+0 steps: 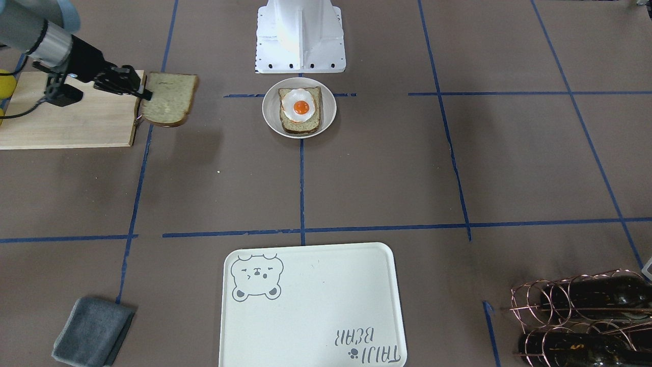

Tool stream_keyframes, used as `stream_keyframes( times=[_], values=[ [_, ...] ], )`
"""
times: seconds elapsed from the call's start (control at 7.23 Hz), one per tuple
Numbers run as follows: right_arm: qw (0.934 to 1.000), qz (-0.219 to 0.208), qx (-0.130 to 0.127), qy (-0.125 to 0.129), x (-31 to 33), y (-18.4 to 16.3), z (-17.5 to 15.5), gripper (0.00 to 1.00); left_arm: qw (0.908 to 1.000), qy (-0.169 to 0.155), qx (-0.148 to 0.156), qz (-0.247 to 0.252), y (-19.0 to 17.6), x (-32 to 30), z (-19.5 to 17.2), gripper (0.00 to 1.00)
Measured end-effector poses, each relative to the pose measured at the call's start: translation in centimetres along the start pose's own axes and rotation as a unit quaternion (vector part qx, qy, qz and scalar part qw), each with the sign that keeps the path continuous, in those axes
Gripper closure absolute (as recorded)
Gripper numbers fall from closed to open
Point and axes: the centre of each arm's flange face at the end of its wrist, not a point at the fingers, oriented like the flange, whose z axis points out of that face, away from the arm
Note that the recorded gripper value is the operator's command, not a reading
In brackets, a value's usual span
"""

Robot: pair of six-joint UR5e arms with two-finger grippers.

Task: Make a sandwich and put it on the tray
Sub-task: 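Carry the bread slice over the egg toast and lower it on top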

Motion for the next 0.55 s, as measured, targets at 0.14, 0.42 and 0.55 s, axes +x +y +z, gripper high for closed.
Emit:
stream_keyframes(
  times=[0.14, 0.42, 0.55],
  values=[
    [0.9997, -0.002, -0.014, -0.019, -4.9, -0.6, 4.5, 1.00, 1.0000, 0.000, 0.000, 0.000, 0.0, 0.0, 0.0, 0.00],
    [0.9997, -0.001, -0.012, -0.023, -10.9, 0.7, 11.6, 1.00, 1.0000, 0.001, 0.000, 0.000, 0.0, 0.0, 0.0, 0.00],
    [0.9998, 0.001, -0.009, -0.018, -11.9, 1.6, 13.6, 1.00, 1.0000, 0.001, 0.000, 0.000, 0.0, 0.0, 0.1, 0.00]
  ],
)
